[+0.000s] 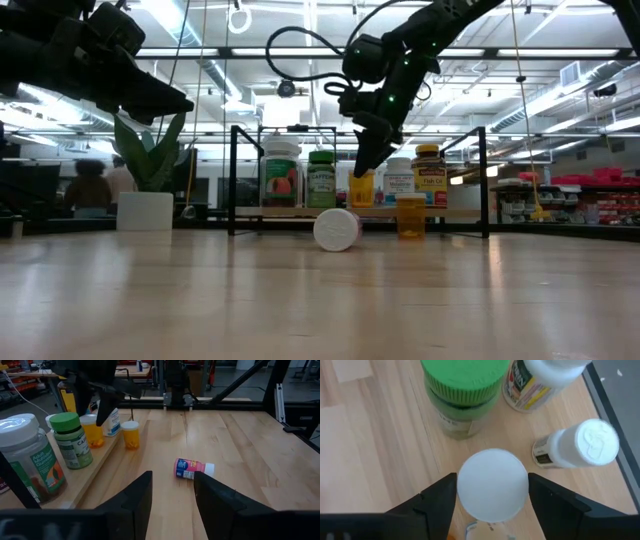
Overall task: Pick and place medicine bottles onto shelf by color
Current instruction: Put the left orange pill bottle on the shelf, then put the orange pill bottle on the shelf
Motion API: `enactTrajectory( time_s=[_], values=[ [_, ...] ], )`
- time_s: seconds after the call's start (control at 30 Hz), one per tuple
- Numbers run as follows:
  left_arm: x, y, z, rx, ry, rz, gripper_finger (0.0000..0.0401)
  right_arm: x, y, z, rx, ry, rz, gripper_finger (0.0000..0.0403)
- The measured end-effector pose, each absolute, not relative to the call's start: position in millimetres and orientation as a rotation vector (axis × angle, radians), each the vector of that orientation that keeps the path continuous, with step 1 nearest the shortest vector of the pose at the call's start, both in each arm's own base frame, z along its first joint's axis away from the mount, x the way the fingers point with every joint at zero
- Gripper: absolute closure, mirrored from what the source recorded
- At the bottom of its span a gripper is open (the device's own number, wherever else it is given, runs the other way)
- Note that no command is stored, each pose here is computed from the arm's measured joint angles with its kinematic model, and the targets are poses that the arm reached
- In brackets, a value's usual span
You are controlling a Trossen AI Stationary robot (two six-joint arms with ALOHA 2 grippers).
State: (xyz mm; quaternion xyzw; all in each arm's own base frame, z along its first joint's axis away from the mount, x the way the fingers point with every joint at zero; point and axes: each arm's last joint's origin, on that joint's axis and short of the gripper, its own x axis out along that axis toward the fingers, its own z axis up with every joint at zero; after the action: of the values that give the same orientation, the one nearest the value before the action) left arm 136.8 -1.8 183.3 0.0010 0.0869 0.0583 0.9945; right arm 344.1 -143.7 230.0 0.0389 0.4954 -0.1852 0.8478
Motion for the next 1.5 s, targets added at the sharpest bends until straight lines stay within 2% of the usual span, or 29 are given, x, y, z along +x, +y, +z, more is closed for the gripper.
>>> enactTrajectory(
  time_s=[0.47,0.93,1.2,1.5],
  values=[
    [136.8,-1.7,183.3,0.002,0.174,0.117,0.0248,344.8,-144.4,242.5,0.065,1.067,-0.43,0.011],
    [136.8,-1.7,183.2,0.003,0.175,0.117,0.0257,334.5,-119.8,268.4,0.082,1.107,-0.431,0.0103],
    [136.8,-1.8,183.2,0.002,0.175,0.117,0.0248,331.0,-83.6,287.9,0.101,1.062,-0.365,0.0103],
    [136.8,-1.8,183.2,-0.026,0.174,0.119,0.0257,324.9,-50.3,258.9,0.138,1.184,-0.337,0.0103]
  ],
)
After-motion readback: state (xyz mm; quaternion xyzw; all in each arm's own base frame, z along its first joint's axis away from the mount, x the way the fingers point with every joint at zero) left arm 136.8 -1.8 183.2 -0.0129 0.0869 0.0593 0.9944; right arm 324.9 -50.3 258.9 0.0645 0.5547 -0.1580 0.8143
